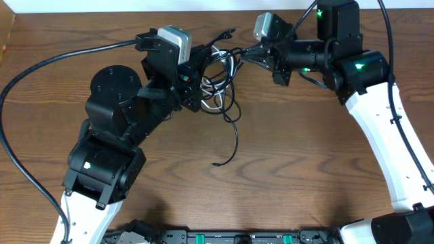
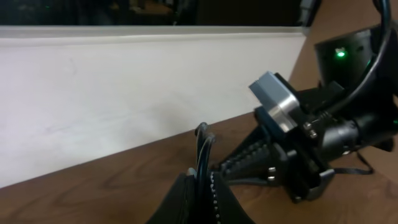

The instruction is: Untangle cables

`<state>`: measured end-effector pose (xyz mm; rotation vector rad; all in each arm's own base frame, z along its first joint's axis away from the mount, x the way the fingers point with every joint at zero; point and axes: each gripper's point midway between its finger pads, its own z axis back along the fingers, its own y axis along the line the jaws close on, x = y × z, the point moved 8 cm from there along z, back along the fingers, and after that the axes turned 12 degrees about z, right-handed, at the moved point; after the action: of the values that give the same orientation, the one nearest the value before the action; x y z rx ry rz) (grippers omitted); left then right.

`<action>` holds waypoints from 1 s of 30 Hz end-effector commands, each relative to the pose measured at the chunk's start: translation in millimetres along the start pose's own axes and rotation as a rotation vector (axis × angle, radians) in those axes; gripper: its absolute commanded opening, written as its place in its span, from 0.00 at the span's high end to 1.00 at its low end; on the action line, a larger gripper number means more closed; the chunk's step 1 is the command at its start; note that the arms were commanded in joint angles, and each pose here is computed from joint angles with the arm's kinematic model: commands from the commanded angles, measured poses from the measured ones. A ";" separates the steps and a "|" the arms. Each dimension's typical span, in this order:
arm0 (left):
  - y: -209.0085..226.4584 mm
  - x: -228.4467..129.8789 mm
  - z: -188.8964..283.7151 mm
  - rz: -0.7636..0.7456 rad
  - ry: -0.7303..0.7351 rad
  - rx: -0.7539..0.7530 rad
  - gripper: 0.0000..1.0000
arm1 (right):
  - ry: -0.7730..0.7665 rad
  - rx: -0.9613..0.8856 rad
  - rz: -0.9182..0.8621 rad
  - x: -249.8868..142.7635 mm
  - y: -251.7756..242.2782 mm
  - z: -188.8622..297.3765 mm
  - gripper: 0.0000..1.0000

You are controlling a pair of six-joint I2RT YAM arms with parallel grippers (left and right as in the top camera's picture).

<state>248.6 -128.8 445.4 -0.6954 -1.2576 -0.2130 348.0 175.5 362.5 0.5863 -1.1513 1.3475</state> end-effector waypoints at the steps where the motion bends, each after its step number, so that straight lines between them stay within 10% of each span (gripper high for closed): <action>1: -0.4 18.4 9.7 -0.048 -0.084 0.065 0.93 | 0.049 -0.062 -0.031 -9.1 -11.9 13.7 0.99; 30: 66.4 39.8 41.4 -0.300 -0.174 0.687 0.92 | 0.183 -0.178 -0.182 -51.9 -32.1 58.5 0.99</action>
<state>265.4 -59.3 447.5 0.0264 -1.4378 -0.0232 363.1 108.7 344.9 0.4958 -1.0260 1.1404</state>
